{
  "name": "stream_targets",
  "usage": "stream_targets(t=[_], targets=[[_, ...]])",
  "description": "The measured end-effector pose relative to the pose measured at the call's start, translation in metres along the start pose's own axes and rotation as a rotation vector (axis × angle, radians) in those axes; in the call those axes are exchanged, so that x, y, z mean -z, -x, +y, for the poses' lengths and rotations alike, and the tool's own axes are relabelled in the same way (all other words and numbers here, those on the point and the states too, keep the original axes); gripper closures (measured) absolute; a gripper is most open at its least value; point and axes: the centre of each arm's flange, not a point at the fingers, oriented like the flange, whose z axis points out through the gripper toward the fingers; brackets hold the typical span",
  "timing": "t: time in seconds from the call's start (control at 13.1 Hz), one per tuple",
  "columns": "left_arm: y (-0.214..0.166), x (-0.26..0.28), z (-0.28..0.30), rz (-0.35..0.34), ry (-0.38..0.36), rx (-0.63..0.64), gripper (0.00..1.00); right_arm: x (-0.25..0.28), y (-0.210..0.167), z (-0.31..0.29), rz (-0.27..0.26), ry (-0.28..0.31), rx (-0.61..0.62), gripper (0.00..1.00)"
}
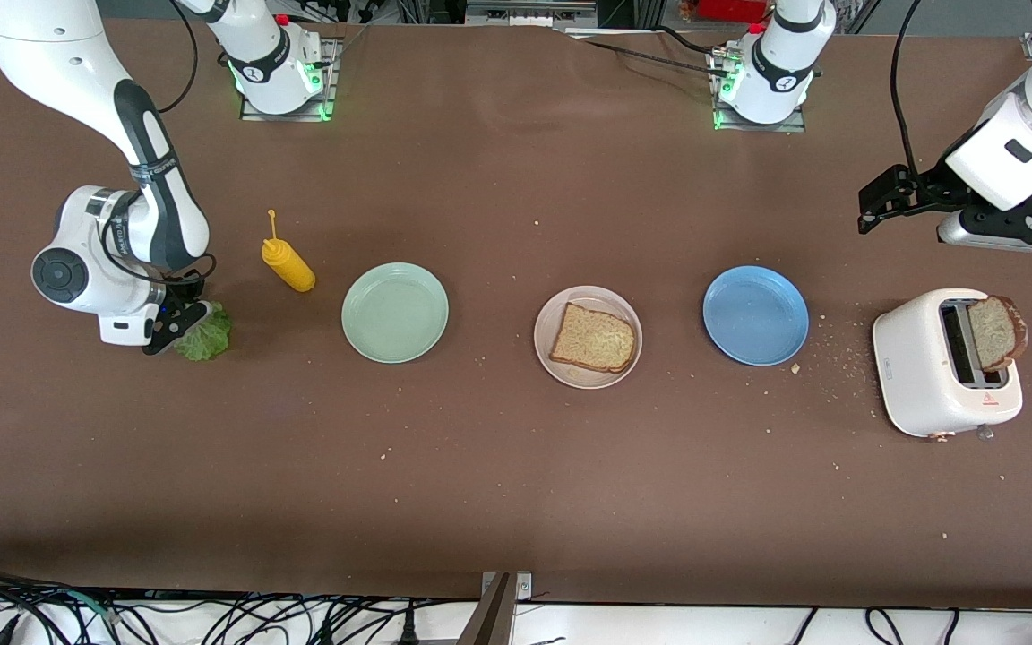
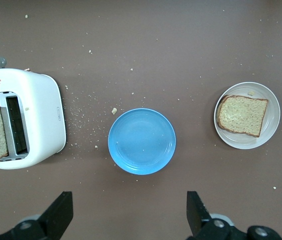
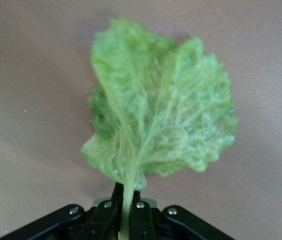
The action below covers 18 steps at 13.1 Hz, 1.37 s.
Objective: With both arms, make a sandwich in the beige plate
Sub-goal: 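Grasp the lettuce leaf and lift it with the right gripper, then carry the lettuce leaf over the bread on the beige plate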
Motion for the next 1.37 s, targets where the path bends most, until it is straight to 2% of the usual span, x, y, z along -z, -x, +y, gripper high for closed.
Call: stream_targets(t=[0.23,0.38,0.53,0.76,0.91,1.07,1.14,1.37], targets=[[0.0,0.0,0.0,0.0,0.0,0.0,0.0,0.068,-0.016,0.013,-0.025,-0.041,0.006,0.94],[0.0,0.0,0.0,0.0,0.0,0.0,0.0,0.13,-0.029,0.016,-0.007,-0.049,0.012,0.94],[0.0,0.0,0.0,0.0,0.0,0.0,0.0,0.183,-0.046,0.006,0.042,-0.076,-0.011,0.94],[0.0,0.0,0.0,0.0,0.0,0.0,0.0,0.242,-0.082,-0.034,0.11,-0.132,-0.135,0.94],[0.0,0.0,0.0,0.0,0.0,0.0,0.0,0.269,-0.114,-0.074,0.175,-0.193,-0.222,0.94],[0.0,0.0,0.0,0.0,0.0,0.0,0.0,0.288,-0.15,-0.126,0.214,-0.235,-0.284,0.94],[0.0,0.0,0.0,0.0,0.0,0.0,0.0,0.298,-0.172,-0.156,0.248,-0.237,-0.298,0.94],[0.0,0.0,0.0,0.0,0.0,0.0,0.0,0.304,-0.246,-0.259,0.382,-0.194,-0.291,0.94]])
